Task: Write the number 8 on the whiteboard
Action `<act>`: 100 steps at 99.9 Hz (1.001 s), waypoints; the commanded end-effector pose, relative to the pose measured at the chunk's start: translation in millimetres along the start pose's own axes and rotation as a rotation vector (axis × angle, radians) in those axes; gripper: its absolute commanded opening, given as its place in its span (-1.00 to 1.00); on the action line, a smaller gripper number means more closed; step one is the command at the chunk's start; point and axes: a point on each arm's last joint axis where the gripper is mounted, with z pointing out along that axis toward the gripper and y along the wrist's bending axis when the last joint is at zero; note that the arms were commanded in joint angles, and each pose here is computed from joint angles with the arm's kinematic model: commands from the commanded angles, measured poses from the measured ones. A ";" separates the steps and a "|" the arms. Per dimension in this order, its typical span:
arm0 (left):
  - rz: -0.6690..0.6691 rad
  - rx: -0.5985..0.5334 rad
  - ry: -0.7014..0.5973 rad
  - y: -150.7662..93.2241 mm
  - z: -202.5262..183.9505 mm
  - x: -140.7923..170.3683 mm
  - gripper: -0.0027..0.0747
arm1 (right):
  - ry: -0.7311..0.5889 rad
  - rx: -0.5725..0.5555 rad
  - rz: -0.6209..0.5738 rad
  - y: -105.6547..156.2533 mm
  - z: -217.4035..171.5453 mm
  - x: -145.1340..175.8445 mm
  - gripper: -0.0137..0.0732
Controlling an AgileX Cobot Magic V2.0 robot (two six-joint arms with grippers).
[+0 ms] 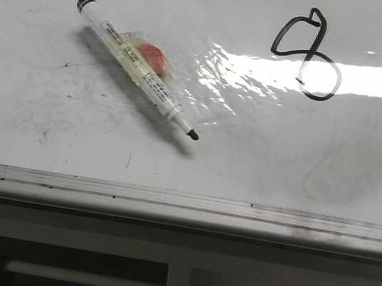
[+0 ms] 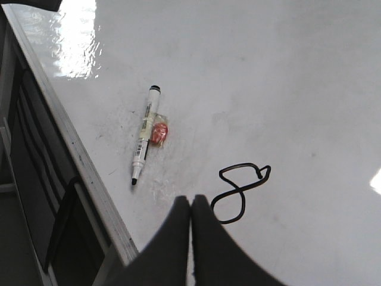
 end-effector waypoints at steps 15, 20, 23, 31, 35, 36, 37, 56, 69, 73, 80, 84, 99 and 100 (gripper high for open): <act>-0.020 0.042 -0.014 -6.5 0.2 -7.0 -0.98 | -0.061 0.051 0.000 -6.3 -0.7 -9.6 -0.78; -0.020 0.042 -0.014 -6.5 0.2 -7.0 -0.98 | -0.061 0.051 0.000 -6.3 -0.7 -9.6 -0.78; -0.025 0.041 -0.012 -6.1 0.2 -6.3 -0.98 | -0.061 0.051 0.000 -6.3 -0.7 -9.6 -0.78; -0.029 0.044 -0.006 -5.7 0.4 -4.3 -0.98 | -0.061 0.051 0.000 -6.3 -0.7 -9.6 -0.78; -0.019 0.043 -0.006 -5.5 -0.1 -4.0 -0.98 | -0.061 0.051 0.000 -6.3 -0.7 -9.6 -0.78; -0.010 0.038 -0.011 -5.1 -0.7 -4.5 -0.98 | -0.061 0.051 0.000 -6.3 -0.7 -9.6 -0.78; 0.000 0.028 -0.012 -4.2 -0.8 -4.6 -0.98 | -0.061 0.051 0.000 -6.3 -0.7 -9.6 -0.78; 0.589 -0.058 0.071 9.0 -8.7 12.3 -0.98 | -0.059 0.050 0.000 -6.2 -0.7 -9.5 -0.78; 0.549 -0.286 0.157 33.5 -20.2 29.7 -0.98 | -0.059 0.050 0.000 -6.2 -0.7 -9.5 -0.78; 0.513 -0.366 0.152 40.0 -25.4 33.0 -0.98 | -0.059 0.050 0.000 -6.2 -0.7 -9.5 -0.78; 0.483 -0.469 0.127 48.5 -33.6 39.3 -0.98 | -0.059 0.050 0.000 -6.2 -0.7 -9.5 -0.78; 0.480 -0.505 0.106 52.2 -37.2 43.6 -0.98 | -0.059 0.050 0.000 -6.2 -0.7 -9.5 -0.78; 0.511 -0.568 0.037 61.1 -47.6 62.0 -0.98 | -0.059 0.050 0.000 -6.2 -0.7 -9.5 -0.78; 0.507 -0.570 0.039 62.1 -47.9 64.1 -0.98 | -0.059 0.050 0.000 -6.2 -0.7 -9.5 -0.78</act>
